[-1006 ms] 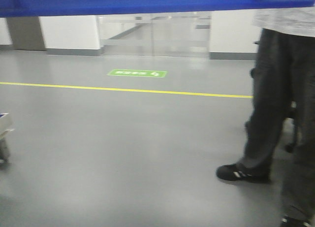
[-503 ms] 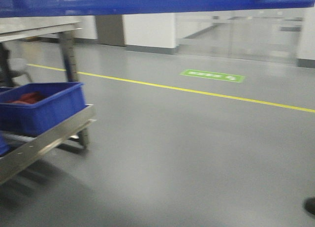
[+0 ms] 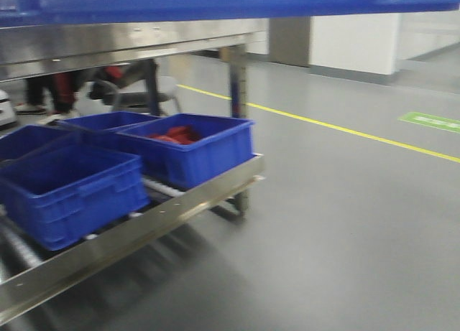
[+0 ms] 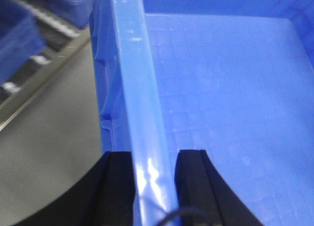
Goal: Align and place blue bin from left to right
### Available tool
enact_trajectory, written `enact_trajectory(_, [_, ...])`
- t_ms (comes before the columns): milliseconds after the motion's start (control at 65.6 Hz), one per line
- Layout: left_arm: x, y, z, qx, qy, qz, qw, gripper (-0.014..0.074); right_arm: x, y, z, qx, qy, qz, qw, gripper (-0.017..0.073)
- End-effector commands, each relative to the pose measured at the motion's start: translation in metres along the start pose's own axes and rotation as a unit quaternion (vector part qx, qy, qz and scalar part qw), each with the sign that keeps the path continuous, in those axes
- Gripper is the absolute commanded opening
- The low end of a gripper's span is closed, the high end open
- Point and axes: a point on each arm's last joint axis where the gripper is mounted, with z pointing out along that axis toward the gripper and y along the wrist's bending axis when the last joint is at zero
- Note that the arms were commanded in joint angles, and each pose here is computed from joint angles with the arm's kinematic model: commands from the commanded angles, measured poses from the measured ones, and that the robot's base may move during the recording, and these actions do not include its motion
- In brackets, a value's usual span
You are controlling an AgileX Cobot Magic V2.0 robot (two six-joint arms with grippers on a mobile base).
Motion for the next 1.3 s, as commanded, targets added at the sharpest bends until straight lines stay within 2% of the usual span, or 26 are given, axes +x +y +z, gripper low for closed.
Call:
enact_trajectory(0, [-0.0035,-0.0150,-0.0202,0.058,-0.037,-0.003,0.998,-0.0111,-0.0120,0.0038,-0.0109,-0.009,-0.064,0.003,0.998,-0.0067])
enact_trajectory(1280, [-0.0035,-0.0150,-0.0202,0.058,-0.037,-0.003,0.998,-0.0111,-0.0120,0.0038,-0.0109,-0.009,-0.064,0.003,0.998,-0.0067])
